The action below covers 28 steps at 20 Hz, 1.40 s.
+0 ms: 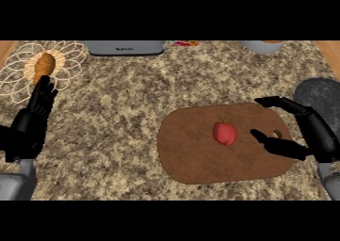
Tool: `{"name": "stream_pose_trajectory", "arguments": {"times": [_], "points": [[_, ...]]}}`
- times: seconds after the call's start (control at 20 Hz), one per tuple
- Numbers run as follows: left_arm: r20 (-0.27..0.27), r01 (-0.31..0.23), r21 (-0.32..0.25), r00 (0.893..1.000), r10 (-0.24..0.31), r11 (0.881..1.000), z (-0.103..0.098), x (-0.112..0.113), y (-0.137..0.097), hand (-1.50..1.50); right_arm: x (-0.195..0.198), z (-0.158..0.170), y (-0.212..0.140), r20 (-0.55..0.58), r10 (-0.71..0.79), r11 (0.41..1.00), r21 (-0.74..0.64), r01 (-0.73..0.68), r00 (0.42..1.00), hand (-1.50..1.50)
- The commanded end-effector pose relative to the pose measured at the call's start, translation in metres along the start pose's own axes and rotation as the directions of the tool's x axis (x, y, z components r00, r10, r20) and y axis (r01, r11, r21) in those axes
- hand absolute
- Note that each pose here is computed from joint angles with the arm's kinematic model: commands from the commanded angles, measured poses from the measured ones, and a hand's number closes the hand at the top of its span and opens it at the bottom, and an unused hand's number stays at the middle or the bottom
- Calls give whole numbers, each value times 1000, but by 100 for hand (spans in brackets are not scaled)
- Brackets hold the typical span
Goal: Pick the bell pepper from the cutting board and place it in the pan
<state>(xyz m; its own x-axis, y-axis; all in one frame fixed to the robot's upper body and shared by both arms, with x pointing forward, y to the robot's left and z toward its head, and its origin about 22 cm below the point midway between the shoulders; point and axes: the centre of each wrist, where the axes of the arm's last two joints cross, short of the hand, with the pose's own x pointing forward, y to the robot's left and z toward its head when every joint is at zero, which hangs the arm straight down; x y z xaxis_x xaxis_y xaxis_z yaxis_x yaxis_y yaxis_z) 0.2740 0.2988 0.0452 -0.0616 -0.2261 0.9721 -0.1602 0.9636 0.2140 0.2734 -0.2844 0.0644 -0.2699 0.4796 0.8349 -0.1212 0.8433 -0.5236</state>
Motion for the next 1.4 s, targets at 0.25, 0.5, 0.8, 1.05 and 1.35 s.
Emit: {"name": "stream_pose_trajectory", "arguments": {"times": [0.25, 0.5, 0.8, 1.05, 1.35], "points": [[-48, -61, -6, 997, 60, 998, -10, 8, -19, 0, 68, 44, -51, 81, 406, 914, -6, -406, 911, -150], [-37, -57, -48, 998, 56, 997, -2, 11, -22, 0, 130, 28, -71, -9, 619, 779, 133, -613, 785, -150], [-24, -64, -63, 998, 63, 996, -26, 13, -29, 0, 197, 6, -71, -78, 660, 747, 177, -641, 747, -150], [-23, -66, -70, 998, 64, 995, -20, 22, -34, 0, 232, -10, -46, -56, 707, 703, 171, -691, 705, -150], [-17, -77, -59, 997, 76, 995, -18, 11, -17, 0, 228, -30, -7, -32, 618, 755, 302, -582, 785, -150]]}}
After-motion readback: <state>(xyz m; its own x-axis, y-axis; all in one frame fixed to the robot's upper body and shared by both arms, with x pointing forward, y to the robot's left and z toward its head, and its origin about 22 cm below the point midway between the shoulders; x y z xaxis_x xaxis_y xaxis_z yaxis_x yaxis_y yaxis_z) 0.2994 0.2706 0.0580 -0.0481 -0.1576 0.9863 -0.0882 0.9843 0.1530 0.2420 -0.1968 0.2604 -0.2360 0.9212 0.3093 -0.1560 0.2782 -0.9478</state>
